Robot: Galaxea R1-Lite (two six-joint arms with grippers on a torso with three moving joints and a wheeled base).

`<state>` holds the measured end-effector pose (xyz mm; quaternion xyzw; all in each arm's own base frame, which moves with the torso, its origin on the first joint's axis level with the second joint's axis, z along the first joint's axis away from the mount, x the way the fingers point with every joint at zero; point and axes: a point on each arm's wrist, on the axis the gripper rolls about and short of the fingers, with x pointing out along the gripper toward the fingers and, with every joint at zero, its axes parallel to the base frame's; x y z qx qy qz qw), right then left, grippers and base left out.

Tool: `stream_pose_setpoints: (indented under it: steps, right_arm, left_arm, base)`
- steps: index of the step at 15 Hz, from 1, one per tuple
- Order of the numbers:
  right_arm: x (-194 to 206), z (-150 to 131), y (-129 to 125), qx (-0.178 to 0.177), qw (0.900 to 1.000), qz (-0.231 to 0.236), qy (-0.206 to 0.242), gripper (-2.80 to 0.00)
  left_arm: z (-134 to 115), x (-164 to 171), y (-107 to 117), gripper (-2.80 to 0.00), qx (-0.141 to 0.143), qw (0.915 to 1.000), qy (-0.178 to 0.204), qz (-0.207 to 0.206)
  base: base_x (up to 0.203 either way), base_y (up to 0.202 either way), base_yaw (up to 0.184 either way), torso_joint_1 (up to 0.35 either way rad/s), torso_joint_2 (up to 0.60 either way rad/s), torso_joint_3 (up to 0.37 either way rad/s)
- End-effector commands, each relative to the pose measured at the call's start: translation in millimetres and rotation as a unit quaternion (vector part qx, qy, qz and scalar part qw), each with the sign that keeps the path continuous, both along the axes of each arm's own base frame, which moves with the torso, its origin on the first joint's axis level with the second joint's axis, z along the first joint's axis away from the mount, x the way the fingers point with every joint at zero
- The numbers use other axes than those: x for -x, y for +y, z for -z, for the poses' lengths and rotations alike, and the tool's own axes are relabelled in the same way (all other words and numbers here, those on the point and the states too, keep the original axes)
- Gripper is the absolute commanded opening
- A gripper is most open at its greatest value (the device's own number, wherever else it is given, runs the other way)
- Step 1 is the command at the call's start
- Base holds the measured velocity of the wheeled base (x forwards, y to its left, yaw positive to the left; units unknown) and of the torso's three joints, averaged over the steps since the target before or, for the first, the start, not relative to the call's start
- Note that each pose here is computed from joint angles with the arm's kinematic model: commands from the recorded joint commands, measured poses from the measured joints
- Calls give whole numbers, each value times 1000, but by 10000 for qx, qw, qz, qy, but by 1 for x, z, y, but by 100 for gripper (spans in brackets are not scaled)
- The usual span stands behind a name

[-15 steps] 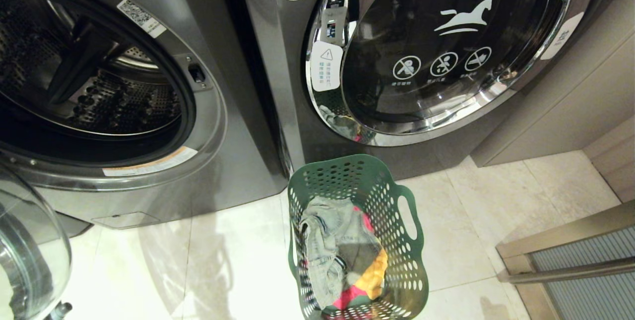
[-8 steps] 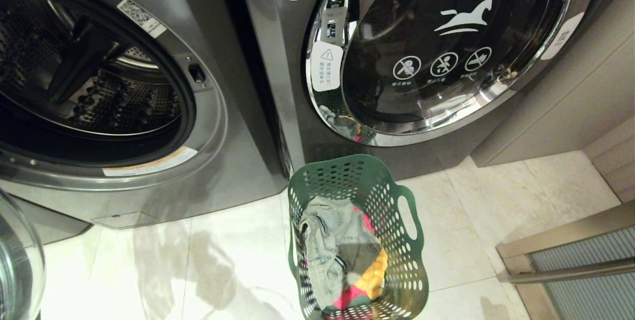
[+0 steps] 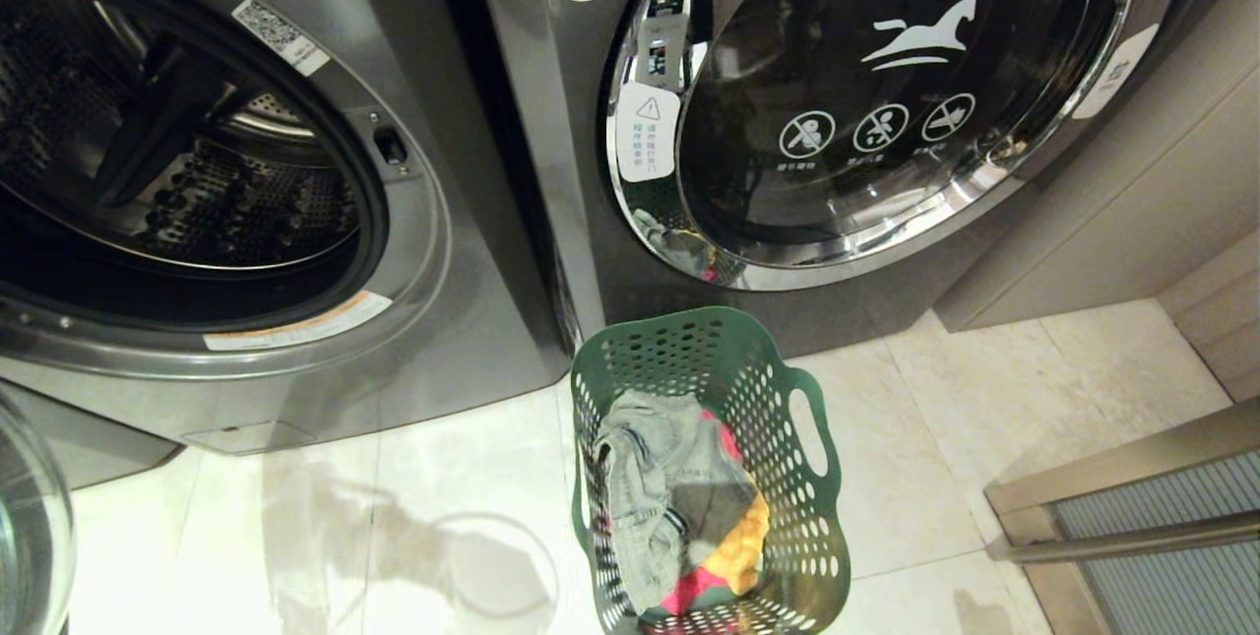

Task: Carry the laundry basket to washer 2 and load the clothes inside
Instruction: Open the lid of the washing machine

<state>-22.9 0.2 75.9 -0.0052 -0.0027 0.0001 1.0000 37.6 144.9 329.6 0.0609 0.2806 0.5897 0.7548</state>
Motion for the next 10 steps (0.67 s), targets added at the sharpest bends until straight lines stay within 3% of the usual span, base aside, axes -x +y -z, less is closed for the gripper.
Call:
stream_pose_setpoints:
  steps: [1,7,8,10]
  right_arm:
    - [0,0,0,2,10000,-7,-3,-280]
    - [0,0,0,2,10000,-7,-3,-280]
    - [0,0,0,2,10000,-7,4,-280]
    - [0,0,0,2,10000,-7,-3,-280]
  left_arm:
    - [2,-5,33,-280,203,9997,61,-109]
    - [-9,5,128,-280,-44,9952,-389,-899]
    - [-11,8,132,-280,-69,9939,-474,-991]
    - [-10,10,113,-280,-46,9935,-533,-1002]
  base:
    - [0,0,0,0,0,0]
    - [0,0,0,0,0,0]
    - [0,0,0,0,0,0]
    - [0,0,0,0,0,0]
